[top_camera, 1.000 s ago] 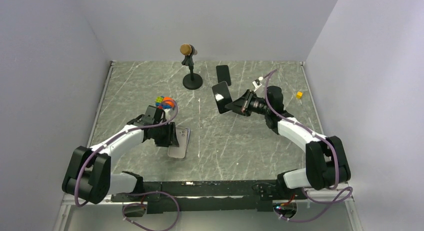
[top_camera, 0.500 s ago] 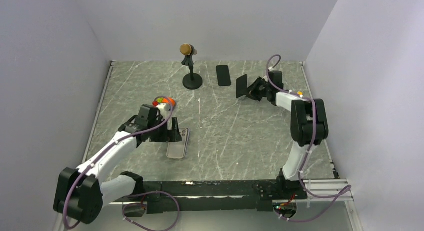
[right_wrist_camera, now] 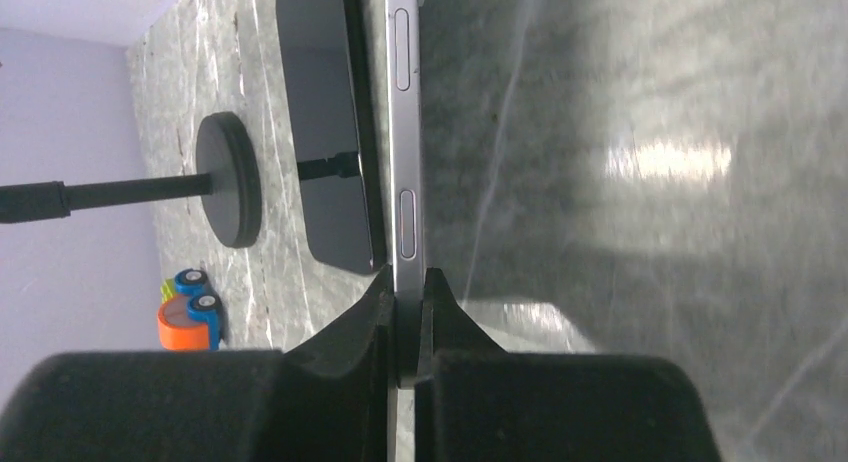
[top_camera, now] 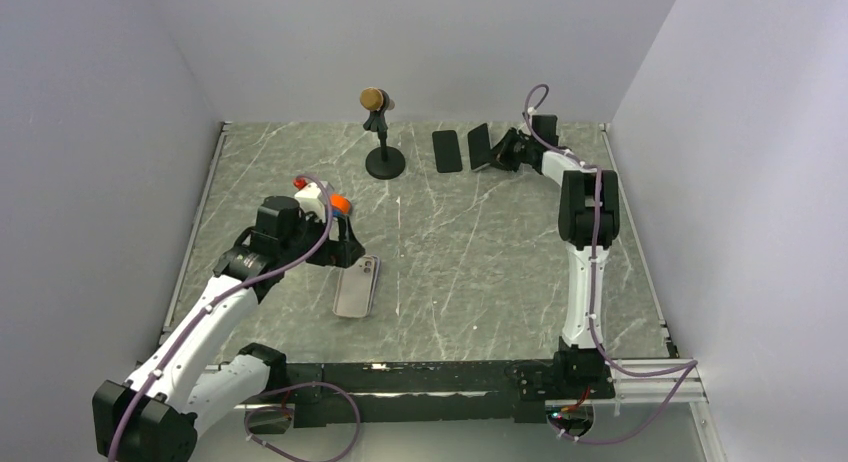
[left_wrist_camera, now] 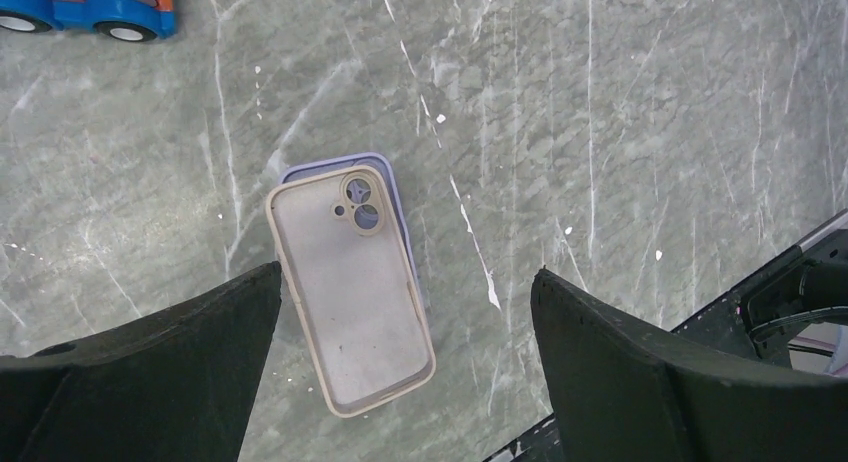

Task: Take the phone out of the phone case
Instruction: Place the phone at the center of the board, then reset both arms

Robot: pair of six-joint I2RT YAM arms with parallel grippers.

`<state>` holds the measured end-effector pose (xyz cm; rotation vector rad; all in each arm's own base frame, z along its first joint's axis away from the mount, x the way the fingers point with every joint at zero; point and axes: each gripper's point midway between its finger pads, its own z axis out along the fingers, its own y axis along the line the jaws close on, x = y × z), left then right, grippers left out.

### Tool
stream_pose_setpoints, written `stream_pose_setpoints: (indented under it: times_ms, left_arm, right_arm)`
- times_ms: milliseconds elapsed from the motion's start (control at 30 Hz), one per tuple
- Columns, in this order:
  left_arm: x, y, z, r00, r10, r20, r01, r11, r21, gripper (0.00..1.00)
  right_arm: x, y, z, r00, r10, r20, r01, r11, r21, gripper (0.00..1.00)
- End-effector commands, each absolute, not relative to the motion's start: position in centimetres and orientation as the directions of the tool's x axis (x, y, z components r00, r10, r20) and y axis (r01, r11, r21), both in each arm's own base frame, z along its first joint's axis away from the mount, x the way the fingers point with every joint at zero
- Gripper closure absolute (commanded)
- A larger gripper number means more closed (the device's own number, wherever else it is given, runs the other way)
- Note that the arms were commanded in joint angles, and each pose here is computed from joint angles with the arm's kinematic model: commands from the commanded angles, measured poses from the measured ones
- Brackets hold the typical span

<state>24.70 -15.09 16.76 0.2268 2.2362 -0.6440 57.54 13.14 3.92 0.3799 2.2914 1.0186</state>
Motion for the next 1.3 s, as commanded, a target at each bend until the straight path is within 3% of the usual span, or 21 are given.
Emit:
stream_pose_setpoints:
  times_ms: [0, 100, 267, 333, 433, 500, 533, 700, 767, 1067, 1267]
  left_arm:
    - [25.3, -15.0, 18.1, -0.614, -0.036, -0.788, 0.39, 0.854, -0.343, 0.02]
    - [25.3, -15.0, 18.6, -0.589, -0.05, -0.806, 0.4, 0.849, -0.345, 0.02]
    - [25.3, -14.7, 18.7, -0.584, -0.047, -0.81, 0.394, 0.857, -0.333, 0.01]
    - [25.4, -14.6, 18.6, -0.586, -0.042, -0.809, 0.392, 0.86, -0.328, 0.01]
    - [25.4, -14.5, 18.4, -0.592, -0.037, -0.805, 0.384, 0.865, -0.322, 0.01]
    - [25.3, -14.3, 18.1, -0.6, -0.046, -0.799, 0.369, 0.87, -0.326, 0.01]
    - [25.3, -14.2, 17.9, -0.605, -0.06, -0.794, 0.349, 0.876, -0.333, 0.01]
    - [25.3, -13.6, 18.0, -0.604, -0.125, -0.787, 0.286, 0.888, -0.361, 0.01]
    - [25.3, -13.5, 18.6, -0.583, -0.164, -0.795, 0.27, 0.884, -0.38, 0.01]
    - [25.7, -12.9, 23.8, -0.389, -0.338, -0.857, 0.273, 0.846, -0.457, 0.01]
    - [24.8, -11.1, 28.0, -0.207, -0.42, -0.884, 0.281, 0.84, -0.465, 0.01]
  right_arm:
    - [56.8, 13.8, 1.0, -0.857, 0.415, -0.305, 0.066, 0.675, 0.735, 0.9]
    - [57.1, 13.7, 0.8, -0.859, 0.395, -0.326, 0.043, 0.69, 0.722, 0.81]
    - [56.7, 14.2, 0.0, -0.873, 0.357, -0.333, 0.031, 0.721, 0.692, 0.76]
    - [56.8, 13.9, 0.0, -0.87, 0.344, -0.354, 0.032, 0.755, 0.654, 0.69]
    - [57.1, 12.3, -0.1, -0.86, 0.325, -0.394, 0.078, 0.846, 0.528, 0.45]
    - [57.0, 10.5, 0.1, -0.86, 0.305, -0.41, 0.132, 0.908, 0.398, 0.11]
    - [56.9, 9.6, 0.7, -0.863, 0.284, -0.419, 0.152, 0.935, 0.32, 0.02]
    - [54.8, 6.7, 3.5, -0.854, 0.209, -0.477, 0.2, 0.977, 0.07, 0.0]
    - [53.0, 6.6, 5.6, -0.835, 0.205, -0.51, 0.207, 0.977, 0.053, 0.0]
    - [40.7, 11.6, 16.2, -0.65, 0.214, -0.729, 0.026, 0.965, 0.26, 0.0]
    - [32.3, 10.7, 20.6, -0.472, 0.287, -0.833, -0.043, 0.937, 0.347, 0.0]
